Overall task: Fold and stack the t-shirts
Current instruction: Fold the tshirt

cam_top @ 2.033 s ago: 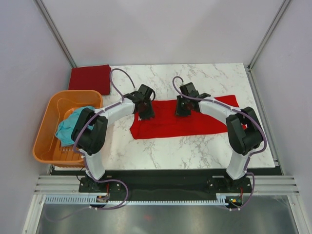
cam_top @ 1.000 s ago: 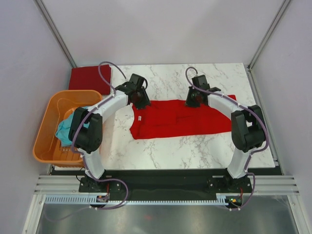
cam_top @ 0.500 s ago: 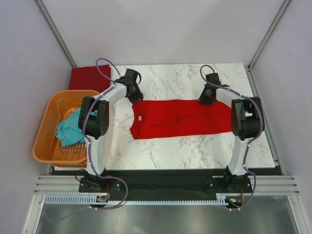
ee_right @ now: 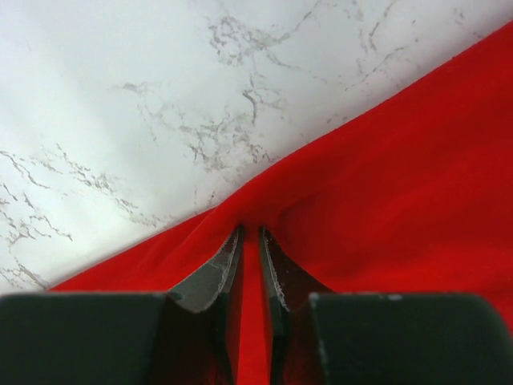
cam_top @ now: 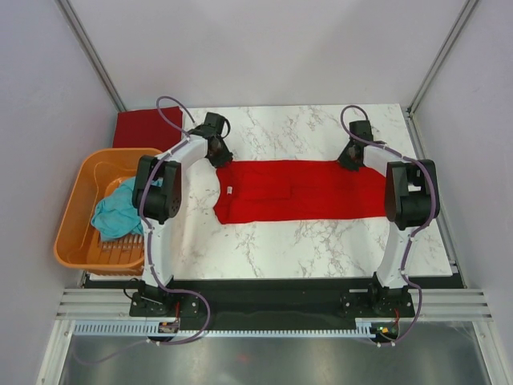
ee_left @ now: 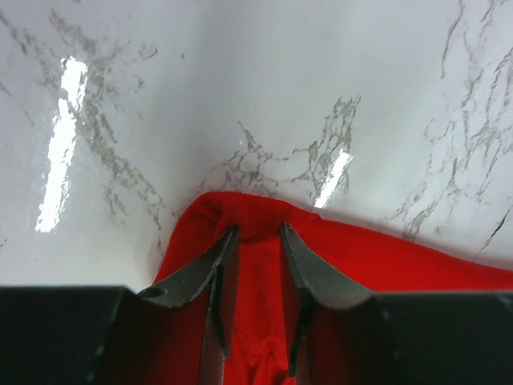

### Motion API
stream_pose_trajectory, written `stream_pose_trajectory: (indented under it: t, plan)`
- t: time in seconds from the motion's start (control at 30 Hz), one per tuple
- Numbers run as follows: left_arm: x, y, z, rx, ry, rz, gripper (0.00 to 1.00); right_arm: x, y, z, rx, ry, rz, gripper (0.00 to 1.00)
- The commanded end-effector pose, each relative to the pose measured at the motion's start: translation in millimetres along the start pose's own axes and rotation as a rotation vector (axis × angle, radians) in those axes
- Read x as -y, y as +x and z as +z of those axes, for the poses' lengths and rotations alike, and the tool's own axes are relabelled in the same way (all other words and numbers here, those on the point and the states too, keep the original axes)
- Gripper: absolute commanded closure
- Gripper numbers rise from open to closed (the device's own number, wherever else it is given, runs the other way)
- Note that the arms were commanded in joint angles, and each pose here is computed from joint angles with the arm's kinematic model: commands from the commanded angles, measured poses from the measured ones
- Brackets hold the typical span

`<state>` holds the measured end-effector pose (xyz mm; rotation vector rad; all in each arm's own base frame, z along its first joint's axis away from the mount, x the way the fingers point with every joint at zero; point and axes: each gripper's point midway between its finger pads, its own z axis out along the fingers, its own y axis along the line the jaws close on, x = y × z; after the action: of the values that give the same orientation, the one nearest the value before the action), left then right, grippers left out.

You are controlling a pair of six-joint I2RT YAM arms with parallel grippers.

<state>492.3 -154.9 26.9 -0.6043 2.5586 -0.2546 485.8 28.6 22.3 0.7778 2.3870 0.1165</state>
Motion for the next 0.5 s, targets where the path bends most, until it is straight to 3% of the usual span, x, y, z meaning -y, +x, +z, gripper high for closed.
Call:
stream_pose_trajectory:
  t: [0.0,0.2,0.3,0.33,0.47]
  plan:
    - [-12,-3,18,-0.006,-0.050,-0.042,0.65,45,4,13,0.007,0.143,0.025,0.79]
    - [15,-19,21,-0.002,0.035,-0.034,0.65,55,0,10,0.032,0.178,0.069,0.77]
    - [32,-25,16,-0.013,0.107,-0.011,0.63,33,-6,6,0.032,0.073,0.068,0.75]
    - [39,-27,12,-0.021,0.138,0.010,0.61,6,-12,-1,0.018,-0.038,0.053,0.75]
    - [66,-48,-26,0.013,0.250,0.068,0.54,-29,-34,-35,0.045,-0.114,-0.046,0.71]
